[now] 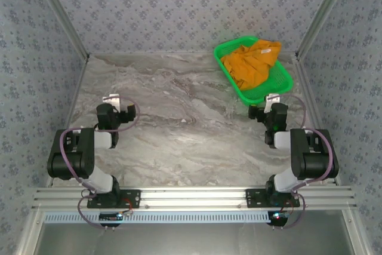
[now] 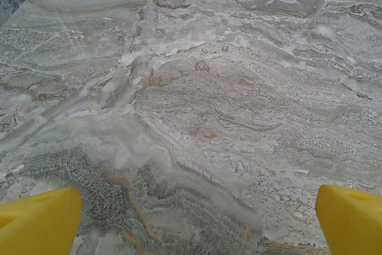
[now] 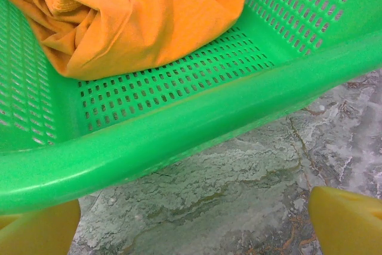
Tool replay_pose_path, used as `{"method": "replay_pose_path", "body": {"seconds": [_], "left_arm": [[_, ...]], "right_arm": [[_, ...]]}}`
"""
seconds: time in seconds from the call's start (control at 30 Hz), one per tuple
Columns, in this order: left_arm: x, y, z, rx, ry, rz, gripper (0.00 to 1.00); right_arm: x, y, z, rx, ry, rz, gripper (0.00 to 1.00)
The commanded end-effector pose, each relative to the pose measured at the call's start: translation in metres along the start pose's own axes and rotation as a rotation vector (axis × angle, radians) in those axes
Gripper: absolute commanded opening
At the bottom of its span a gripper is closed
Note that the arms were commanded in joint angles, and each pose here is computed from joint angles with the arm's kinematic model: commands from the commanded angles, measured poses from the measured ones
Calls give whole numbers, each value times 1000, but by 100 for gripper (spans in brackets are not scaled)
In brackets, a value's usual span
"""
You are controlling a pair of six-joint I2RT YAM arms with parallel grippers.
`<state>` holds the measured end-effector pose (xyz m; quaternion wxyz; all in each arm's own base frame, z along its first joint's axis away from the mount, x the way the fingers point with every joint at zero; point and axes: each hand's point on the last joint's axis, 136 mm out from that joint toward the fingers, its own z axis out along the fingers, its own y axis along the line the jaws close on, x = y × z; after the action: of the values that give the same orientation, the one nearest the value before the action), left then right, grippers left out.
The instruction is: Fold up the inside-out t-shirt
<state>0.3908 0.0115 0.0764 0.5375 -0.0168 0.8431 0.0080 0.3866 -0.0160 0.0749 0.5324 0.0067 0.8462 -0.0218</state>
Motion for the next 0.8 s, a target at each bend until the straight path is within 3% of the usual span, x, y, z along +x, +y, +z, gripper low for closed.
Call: {"method": "replay_pose_path", "body": {"seconds": [0.0,0.77], "left_arm": [[-14,-3,2,18,-40,-5,100],[-13,-3,2,19,-39,-5,100]], "right_arm": [[-9,0,1,2,-28,-7,100],[-9,0,1,-1,-29,-3,100]]}}
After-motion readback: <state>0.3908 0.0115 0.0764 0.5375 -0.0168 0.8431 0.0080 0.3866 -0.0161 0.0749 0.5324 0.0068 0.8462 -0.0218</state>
